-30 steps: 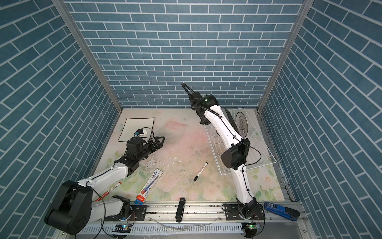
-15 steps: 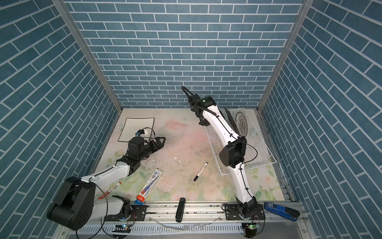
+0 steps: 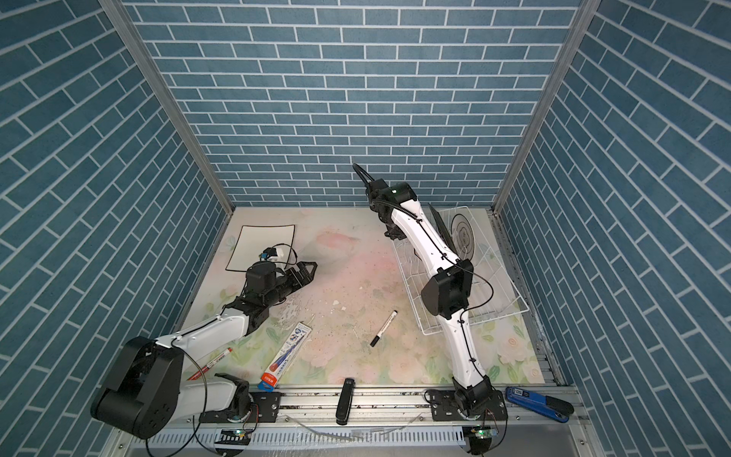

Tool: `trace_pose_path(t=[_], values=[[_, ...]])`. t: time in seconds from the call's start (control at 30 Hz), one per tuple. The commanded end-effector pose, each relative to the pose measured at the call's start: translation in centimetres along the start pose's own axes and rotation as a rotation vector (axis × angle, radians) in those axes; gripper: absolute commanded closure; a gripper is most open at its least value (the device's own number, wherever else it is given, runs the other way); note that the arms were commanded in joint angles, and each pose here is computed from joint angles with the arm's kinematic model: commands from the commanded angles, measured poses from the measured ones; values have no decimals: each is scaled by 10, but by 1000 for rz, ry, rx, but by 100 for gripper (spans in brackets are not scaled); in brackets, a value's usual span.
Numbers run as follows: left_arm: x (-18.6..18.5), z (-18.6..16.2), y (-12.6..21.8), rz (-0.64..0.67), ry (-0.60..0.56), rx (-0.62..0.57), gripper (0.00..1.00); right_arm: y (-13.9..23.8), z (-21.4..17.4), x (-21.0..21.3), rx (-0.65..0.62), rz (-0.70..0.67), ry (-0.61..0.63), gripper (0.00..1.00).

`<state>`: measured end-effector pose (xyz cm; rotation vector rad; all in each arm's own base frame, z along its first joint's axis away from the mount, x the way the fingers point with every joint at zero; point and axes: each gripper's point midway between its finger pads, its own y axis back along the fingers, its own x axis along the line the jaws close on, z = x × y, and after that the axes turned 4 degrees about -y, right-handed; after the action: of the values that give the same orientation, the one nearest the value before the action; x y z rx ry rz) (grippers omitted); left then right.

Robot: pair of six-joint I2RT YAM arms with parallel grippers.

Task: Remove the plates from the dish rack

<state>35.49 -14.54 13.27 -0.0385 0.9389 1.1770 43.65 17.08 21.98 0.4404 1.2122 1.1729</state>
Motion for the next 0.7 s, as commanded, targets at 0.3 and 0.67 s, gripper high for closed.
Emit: trace_pose_path(t=[0.3,0.67], values=[[-16,9,-3,-49,8,-13,3,-9,-4,-2,34,-27,24,73],[-15,8,-3,-46,8,-13,3,-13,-6,-7,50,-36,27,77]])
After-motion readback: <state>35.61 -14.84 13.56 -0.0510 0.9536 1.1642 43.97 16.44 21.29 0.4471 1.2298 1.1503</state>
